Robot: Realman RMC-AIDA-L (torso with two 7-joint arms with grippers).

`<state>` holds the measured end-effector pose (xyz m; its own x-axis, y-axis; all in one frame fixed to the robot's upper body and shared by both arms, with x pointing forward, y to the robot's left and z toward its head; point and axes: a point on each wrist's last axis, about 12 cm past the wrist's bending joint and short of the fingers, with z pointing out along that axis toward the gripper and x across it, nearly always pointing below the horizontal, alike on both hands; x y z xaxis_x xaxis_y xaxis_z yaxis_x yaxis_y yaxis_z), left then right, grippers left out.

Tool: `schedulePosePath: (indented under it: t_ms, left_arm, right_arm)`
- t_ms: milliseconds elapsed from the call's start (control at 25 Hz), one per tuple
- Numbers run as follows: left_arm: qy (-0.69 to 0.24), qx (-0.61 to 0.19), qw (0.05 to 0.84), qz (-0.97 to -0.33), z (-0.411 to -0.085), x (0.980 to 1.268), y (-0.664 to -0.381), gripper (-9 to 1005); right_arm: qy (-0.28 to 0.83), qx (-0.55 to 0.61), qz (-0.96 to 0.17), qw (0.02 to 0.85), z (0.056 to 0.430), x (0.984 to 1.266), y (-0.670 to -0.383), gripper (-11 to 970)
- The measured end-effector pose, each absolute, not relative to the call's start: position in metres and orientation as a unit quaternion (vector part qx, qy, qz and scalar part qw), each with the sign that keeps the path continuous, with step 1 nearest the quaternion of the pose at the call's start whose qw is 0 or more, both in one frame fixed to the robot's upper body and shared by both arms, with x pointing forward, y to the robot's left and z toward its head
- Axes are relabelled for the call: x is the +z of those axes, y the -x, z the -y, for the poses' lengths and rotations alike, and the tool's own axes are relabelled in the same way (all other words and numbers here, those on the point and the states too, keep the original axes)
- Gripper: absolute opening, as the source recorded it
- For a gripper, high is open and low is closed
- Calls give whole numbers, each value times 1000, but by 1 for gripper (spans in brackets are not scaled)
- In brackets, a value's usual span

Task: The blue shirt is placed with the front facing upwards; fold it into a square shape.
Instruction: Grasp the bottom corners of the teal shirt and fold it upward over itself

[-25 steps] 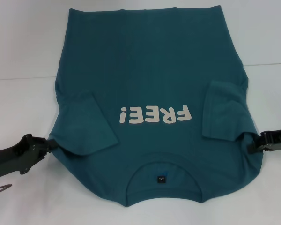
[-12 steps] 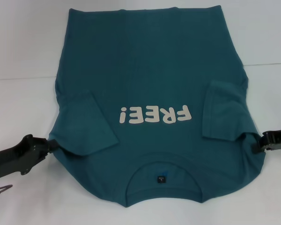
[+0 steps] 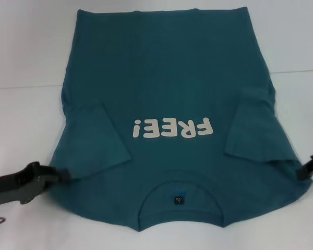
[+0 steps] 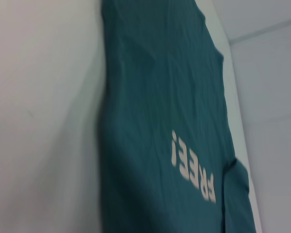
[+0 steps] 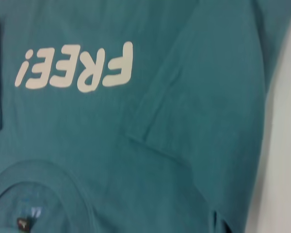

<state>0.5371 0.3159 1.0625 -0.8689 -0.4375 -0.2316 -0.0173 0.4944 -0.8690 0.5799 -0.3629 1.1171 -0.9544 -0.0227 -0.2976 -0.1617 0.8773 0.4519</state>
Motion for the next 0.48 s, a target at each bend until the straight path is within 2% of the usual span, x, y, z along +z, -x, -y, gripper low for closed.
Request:
schedulePosePath:
  t_ms: [240,480]
  left_arm:
    - [90,-473,186,-857,-318,1068,-529,113]
    - [83,-465,184,-862,-317,1069,-529,134]
  right_arm:
    - [43,226,-966,121,376,1116,-568,22]
    - [40,220,-967,124,377,1116,-569,21]
